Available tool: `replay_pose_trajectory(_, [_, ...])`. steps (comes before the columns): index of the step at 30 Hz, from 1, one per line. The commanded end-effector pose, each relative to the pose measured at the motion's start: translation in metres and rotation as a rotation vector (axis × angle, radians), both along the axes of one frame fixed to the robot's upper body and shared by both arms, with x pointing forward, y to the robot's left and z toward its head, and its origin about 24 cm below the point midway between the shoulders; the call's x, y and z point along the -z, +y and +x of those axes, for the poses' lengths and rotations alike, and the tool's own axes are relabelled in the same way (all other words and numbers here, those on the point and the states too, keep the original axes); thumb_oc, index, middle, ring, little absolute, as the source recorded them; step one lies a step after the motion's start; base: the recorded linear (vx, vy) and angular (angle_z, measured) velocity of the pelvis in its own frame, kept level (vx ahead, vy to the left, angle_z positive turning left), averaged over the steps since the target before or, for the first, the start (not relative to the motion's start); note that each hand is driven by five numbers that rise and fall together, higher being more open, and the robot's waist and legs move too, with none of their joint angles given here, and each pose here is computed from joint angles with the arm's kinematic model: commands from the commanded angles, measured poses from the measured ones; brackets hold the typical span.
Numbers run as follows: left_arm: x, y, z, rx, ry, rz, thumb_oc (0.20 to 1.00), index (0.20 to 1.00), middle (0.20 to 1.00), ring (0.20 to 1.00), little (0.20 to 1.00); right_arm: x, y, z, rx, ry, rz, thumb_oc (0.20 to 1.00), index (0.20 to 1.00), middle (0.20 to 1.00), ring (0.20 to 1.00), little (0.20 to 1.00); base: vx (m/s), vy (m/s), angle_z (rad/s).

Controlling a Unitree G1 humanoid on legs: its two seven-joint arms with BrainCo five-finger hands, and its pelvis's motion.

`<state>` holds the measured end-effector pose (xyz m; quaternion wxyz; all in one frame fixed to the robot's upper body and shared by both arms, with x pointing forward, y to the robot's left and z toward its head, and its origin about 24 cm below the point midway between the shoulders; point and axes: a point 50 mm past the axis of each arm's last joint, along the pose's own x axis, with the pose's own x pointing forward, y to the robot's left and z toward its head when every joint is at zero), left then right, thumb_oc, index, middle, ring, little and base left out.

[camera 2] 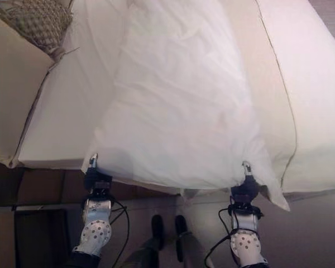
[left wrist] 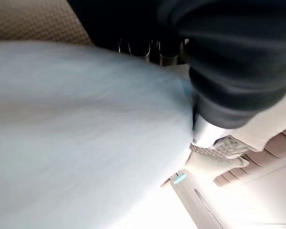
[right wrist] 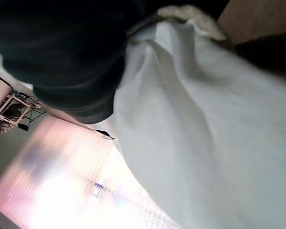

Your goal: Make the bed

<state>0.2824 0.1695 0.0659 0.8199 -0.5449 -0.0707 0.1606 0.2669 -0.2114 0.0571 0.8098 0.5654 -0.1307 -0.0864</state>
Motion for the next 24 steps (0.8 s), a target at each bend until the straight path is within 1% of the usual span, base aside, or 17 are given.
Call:
replay_pose_trajectory(1, [-0.029,0.011,-0.003,-0.074,-0.155,0.022,0.200,0.200,0.200,0.200,0.200,-0.026,-0.020,-0.002,0.041,-0.110,-0.147,0.200,0.200,0.200,0.200,0.200,-0.06,-0.039,-0.07])
replay_pose_trajectory(5, [-0.033,0.014,-0.003,-0.090,-0.173,0.019,0.200,0.200,0.200,0.200,0.200,-0.024,-0.019,0.001,0.046,-0.100,-0.130,0.200,0.200,0.200,0.200,0.200,-0.01,-0.010,-0.04])
replay_pose_trajectory(8, [-0.036,0.018,-0.005,-0.118,-0.184,0.019,0.200,0.200,0.200,0.200,0.200,-0.017,-0.019,0.000,0.056,-0.079,-0.107,0.200,0.200,0.200,0.200,0.200,0.03,0.153,0.04])
replay_pose_trajectory(12, [-0.034,0.019,-0.003,-0.128,-0.167,0.020,0.200,0.200,0.200,0.200,0.200,-0.011,-0.021,0.000,0.076,-0.052,-0.093,0.200,0.200,0.200,0.200,0.200,0.08,0.362,0.10])
replay_pose_trajectory(15, [-0.034,0.014,0.002,-0.098,-0.161,0.034,0.200,0.200,0.200,0.200,0.200,-0.010,-0.017,0.004,0.069,-0.056,-0.076,0.200,0.200,0.200,0.200,0.200,0.02,0.390,-0.01])
replay_pose_trajectory(16, [-0.033,0.008,0.003,-0.060,-0.158,0.040,0.200,0.200,0.200,0.200,0.200,-0.010,-0.016,0.004,0.072,-0.057,-0.063,0.200,0.200,0.200,0.200,0.200,0.02,0.597,-0.12])
replay_pose_trajectory(19, [-0.027,0.004,0.003,-0.028,-0.135,0.054,0.200,0.200,0.200,0.200,0.200,-0.006,-0.016,0.003,0.070,-0.040,-0.053,0.200,0.200,0.200,0.200,0.200,0.06,0.538,0.03])
replay_pose_trajectory(20, [-0.017,0.003,0.003,0.004,-0.097,0.069,0.200,0.200,0.200,0.200,0.200,0.001,-0.014,0.003,0.070,-0.008,-0.043,0.200,0.200,0.200,0.200,0.200,0.12,0.654,0.31])
replay_pose_trajectory(21, [-0.013,0.007,-0.001,0.012,-0.076,0.111,0.200,0.200,0.200,0.200,0.200,0.004,-0.007,0.007,0.044,0.009,-0.056,0.200,0.200,0.200,0.200,0.200,0.12,0.652,0.18])
replay_pose_trajectory(24, [-0.006,0.008,-0.002,0.016,-0.045,0.122,0.200,0.200,0.200,0.200,0.200,0.010,-0.008,0.005,0.043,0.035,-0.064,0.200,0.200,0.200,0.200,0.200,0.00,0.274,-0.59])
